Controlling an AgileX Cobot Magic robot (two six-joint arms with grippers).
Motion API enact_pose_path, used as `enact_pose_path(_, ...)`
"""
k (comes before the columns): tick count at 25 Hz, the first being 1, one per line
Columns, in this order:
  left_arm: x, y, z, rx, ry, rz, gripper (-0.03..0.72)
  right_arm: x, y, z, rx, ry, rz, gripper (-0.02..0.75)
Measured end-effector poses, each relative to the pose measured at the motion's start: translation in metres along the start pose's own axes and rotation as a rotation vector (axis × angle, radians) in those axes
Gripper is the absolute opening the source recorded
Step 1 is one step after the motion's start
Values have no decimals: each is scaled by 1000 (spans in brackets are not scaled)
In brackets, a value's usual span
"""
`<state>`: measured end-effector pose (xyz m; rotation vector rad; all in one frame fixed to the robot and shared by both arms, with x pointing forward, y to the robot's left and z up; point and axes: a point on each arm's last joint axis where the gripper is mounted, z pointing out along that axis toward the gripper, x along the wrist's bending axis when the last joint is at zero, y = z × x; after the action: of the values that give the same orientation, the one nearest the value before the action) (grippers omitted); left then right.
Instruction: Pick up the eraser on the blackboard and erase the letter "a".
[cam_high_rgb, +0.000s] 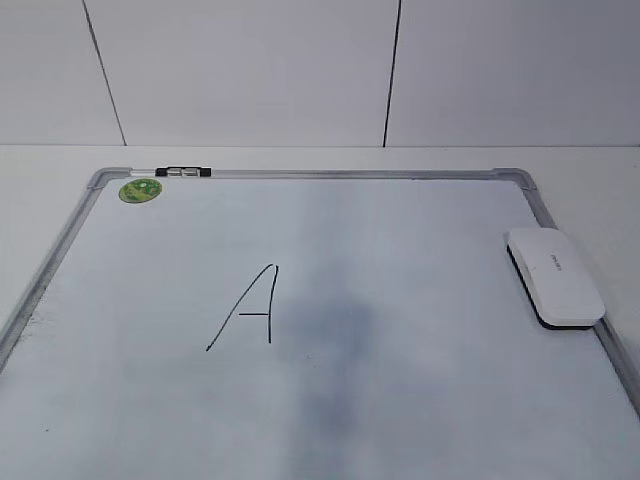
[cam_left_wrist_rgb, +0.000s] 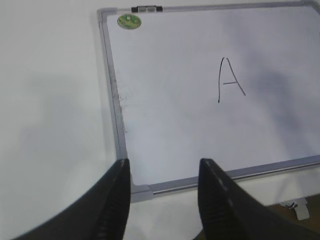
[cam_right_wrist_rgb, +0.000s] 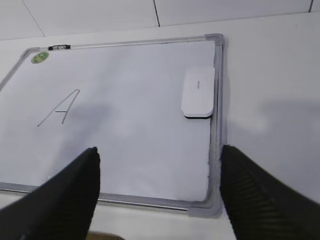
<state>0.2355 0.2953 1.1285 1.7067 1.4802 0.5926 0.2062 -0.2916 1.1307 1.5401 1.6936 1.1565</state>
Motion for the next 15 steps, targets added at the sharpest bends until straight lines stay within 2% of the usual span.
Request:
enact_pose_path(9,8,-41,36,130,16,-10,340,-14,-53,48,180,-49,-34,593)
enact_pose_path(15,11,-52,53,126,15,35,340,-21,-65,45,140,-105,-99,593)
